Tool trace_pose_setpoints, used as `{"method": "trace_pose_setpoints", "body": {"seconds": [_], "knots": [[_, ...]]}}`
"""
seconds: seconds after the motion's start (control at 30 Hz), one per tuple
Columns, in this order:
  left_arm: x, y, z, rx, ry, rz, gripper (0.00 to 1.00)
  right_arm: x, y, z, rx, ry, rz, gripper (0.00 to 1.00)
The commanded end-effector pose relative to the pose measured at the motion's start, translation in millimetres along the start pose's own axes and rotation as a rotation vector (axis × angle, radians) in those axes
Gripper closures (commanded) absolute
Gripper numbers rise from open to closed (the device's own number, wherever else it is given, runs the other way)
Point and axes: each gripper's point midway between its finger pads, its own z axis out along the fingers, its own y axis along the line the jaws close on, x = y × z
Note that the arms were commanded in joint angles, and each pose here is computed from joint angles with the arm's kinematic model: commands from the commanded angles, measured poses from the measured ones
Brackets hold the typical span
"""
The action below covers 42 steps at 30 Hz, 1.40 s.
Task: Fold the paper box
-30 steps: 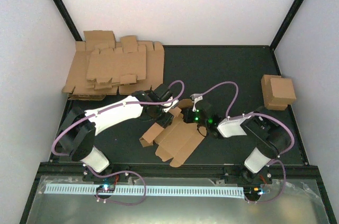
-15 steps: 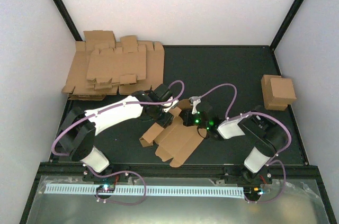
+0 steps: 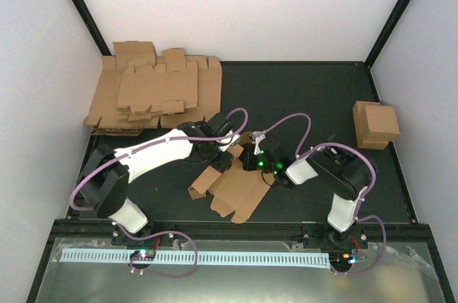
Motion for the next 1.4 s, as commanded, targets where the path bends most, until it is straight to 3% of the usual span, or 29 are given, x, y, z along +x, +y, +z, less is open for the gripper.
{"method": "trace_pose_setpoints", "body": {"seconds": [0.0, 0.4, 0.93, 1.37], "knots": [[-17, -9, -10, 0.047, -0.042, 0.003, 0.45, 32, -23, 3, 0.109, 0.098, 0.000, 0.98], [-19, -5, -16, 0.056, -0.044, -0.009, 0.45, 4, -3, -34, 0.060, -0.033, -0.068, 0.98], [-18, -6, -23, 0.102, -0.050, -0.018, 0.45, -26, -6, -83, 0.143, -0.114, -0.152, 0.98], [-17, -9, -30, 0.140, -0.049, -0.014, 0.45, -44, -5, -90, 0.162, -0.086, -0.272, 0.77]]}}
